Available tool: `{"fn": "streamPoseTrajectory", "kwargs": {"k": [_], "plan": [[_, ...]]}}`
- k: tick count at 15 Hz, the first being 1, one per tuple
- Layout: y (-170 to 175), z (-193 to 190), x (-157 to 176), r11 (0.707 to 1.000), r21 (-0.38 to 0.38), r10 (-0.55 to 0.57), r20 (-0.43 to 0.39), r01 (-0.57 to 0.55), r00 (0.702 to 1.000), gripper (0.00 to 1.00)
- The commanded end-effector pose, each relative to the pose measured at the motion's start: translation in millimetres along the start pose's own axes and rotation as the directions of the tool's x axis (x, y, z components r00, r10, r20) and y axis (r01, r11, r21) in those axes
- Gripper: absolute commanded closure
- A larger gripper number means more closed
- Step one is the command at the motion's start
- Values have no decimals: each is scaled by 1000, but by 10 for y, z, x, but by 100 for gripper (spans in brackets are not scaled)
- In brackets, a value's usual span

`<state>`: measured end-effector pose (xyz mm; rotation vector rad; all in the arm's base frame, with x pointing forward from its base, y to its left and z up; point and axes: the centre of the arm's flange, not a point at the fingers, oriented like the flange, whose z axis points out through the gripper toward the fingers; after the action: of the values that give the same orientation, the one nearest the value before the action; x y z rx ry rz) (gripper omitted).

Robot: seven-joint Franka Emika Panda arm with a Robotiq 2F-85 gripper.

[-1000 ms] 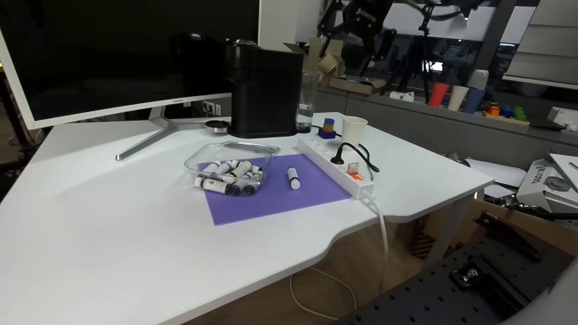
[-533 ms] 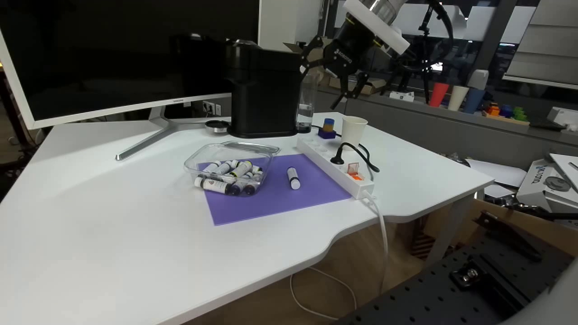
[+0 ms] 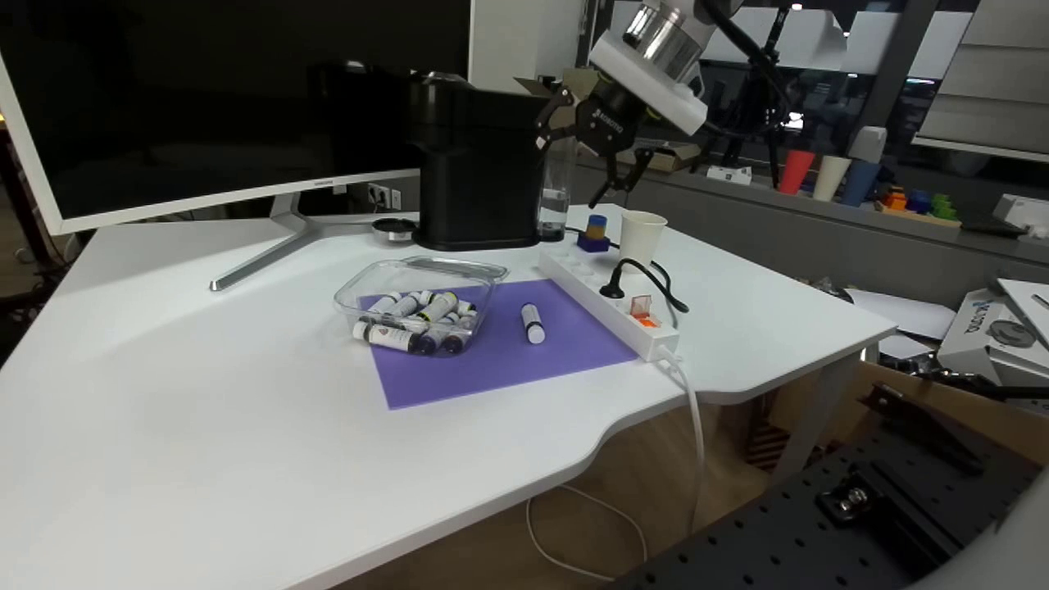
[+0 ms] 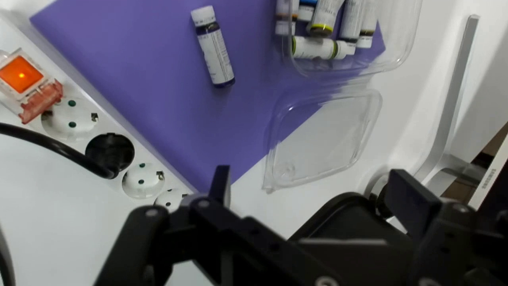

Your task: Close the lid of the clear container

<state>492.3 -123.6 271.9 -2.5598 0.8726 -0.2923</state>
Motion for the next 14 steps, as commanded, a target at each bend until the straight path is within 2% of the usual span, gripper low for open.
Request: {"fn": "streamPoseTrajectory", "kwargs": {"k": [1, 5, 8, 11, 14], "plan": [[65, 529, 114, 999, -5, 32, -66, -33, 997, 0], [122, 948, 145, 997, -8, 82, -32, -82, 996, 0], [174, 1209, 210, 993, 8, 115, 38, -115, 993, 0], [232, 1391, 282, 991, 52, 114, 129, -122, 985, 0], [294, 1520, 363, 979, 120, 133, 228, -163, 965, 0]]}}
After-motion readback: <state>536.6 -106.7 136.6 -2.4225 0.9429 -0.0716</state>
